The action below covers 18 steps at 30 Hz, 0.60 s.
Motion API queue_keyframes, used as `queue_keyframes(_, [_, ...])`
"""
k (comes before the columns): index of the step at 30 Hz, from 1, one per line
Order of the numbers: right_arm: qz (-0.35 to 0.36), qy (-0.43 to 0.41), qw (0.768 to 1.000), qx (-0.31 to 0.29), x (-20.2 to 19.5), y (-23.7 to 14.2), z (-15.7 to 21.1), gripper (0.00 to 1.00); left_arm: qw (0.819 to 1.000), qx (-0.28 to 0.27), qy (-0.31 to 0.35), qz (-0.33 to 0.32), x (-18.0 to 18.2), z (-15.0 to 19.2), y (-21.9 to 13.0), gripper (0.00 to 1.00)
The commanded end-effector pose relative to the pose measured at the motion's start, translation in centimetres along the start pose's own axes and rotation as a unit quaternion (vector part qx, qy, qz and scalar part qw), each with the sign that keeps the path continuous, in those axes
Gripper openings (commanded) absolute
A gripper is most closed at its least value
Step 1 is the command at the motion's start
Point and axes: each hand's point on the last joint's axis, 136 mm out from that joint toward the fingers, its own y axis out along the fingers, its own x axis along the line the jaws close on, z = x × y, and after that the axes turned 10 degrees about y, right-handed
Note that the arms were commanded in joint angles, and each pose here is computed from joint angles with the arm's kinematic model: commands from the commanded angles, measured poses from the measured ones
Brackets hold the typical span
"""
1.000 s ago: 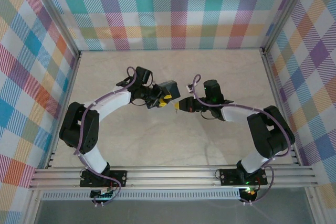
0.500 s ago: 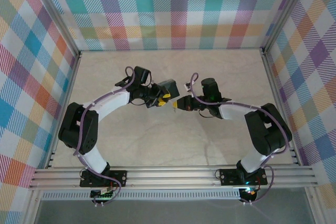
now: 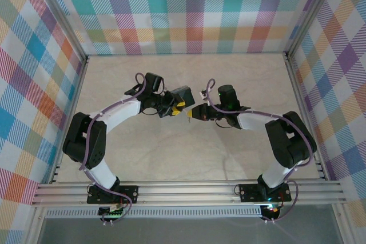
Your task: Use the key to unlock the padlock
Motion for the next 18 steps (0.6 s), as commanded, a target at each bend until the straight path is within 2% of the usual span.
queue_keyframes(1, [-0.017, -0.004, 1.0, -0.024, 1.3, 0.3, -2.2, 0.0, 0.998, 0.01, 0.04, 0.045, -2.7, 1.1, -1.6, 0.05])
queue_keyframes(9, [-0.026, -0.01, 0.999, -0.032, 2.8, 0.3, -3.5, 0.0, 0.997, 0.021, 0.061, 0.041, -3.1, 1.9, -1.5, 0.05])
queue_keyframes(14, [0.028, -0.015, 0.998, -0.048, 2.4, -0.3, -4.0, 0.0, 0.997, 0.023, 0.059, 0.043, -3.0, 2.0, -1.4, 0.04])
queue_keyframes(18, [0.016, -0.017, 0.999, -0.05, 3.3, -0.3, -4.1, 0.0, 0.997, 0.018, 0.054, 0.044, -3.0, 1.8, -1.3, 0.03])
